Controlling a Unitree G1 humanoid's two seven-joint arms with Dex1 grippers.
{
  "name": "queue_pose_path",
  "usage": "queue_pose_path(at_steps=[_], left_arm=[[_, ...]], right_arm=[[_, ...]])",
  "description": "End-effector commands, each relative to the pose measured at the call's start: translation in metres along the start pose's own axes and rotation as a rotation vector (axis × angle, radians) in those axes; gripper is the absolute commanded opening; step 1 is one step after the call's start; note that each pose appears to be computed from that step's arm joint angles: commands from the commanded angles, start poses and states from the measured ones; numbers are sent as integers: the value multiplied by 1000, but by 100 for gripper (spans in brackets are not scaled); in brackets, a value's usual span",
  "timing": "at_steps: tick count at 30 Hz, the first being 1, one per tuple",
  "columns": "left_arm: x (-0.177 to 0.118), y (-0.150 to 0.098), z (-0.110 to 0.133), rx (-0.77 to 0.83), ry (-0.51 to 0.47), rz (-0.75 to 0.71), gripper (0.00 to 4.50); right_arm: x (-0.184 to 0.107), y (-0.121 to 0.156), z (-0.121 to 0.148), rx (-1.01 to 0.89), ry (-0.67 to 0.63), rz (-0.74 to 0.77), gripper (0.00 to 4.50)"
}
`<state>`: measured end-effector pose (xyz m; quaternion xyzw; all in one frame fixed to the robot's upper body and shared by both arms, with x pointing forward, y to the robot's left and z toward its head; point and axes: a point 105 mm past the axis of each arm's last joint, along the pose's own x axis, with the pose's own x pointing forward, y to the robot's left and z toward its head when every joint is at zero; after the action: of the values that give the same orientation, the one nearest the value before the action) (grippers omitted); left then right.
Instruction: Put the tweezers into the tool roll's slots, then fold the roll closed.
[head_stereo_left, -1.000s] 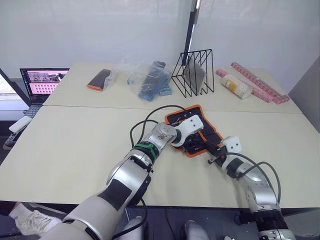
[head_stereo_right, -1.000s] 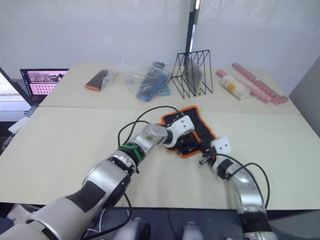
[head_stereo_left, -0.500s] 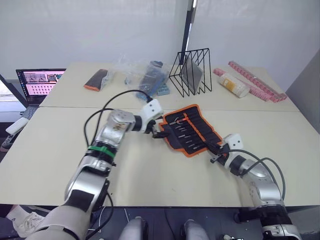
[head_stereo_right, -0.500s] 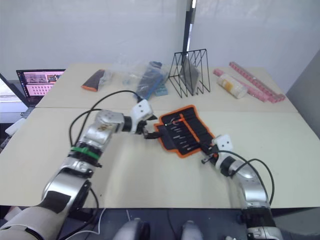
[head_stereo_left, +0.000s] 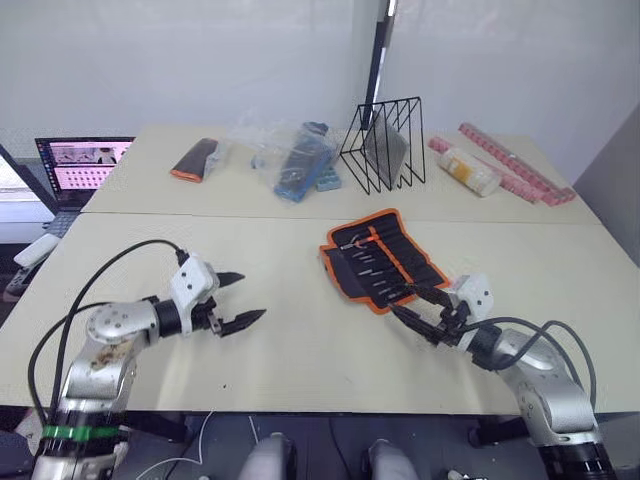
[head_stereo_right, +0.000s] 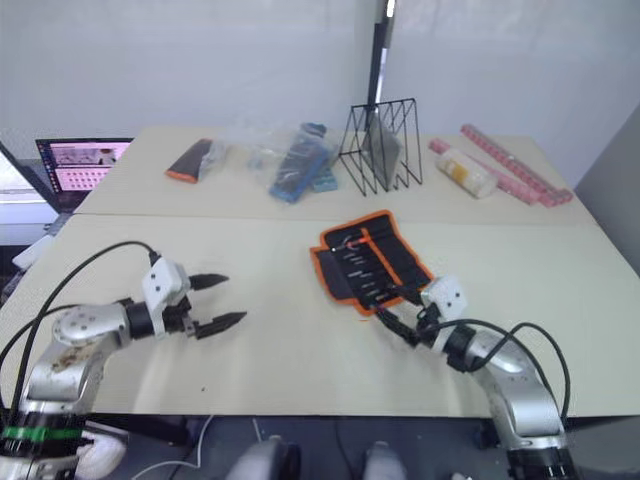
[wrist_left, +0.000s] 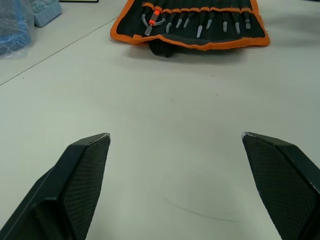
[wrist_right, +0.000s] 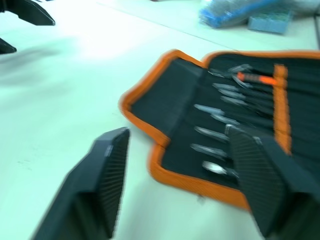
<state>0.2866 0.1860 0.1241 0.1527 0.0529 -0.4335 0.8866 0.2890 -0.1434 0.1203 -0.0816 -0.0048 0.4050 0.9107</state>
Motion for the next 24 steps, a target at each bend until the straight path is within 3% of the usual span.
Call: queue_pose_path(at_steps=[1,8,13,14,24], left_arm=[[-10,-12,6,-31,-47,46,450],[-22,-35,-5,-143,-16,70,450],[-24,-38,-4,-134,3,90,450],[-24,-38,-3,-129,4,97,450],[-21,-37,-1,-66,13,101,450]], right_arm=[[13,15,11,-121,4,11,449],[52,33,1,-319,95,60,449],[72,27,-6,-355,137,22,449],[74,26,-6,-366,140,14,395],[85,15,-2,-400,142,-44,56]])
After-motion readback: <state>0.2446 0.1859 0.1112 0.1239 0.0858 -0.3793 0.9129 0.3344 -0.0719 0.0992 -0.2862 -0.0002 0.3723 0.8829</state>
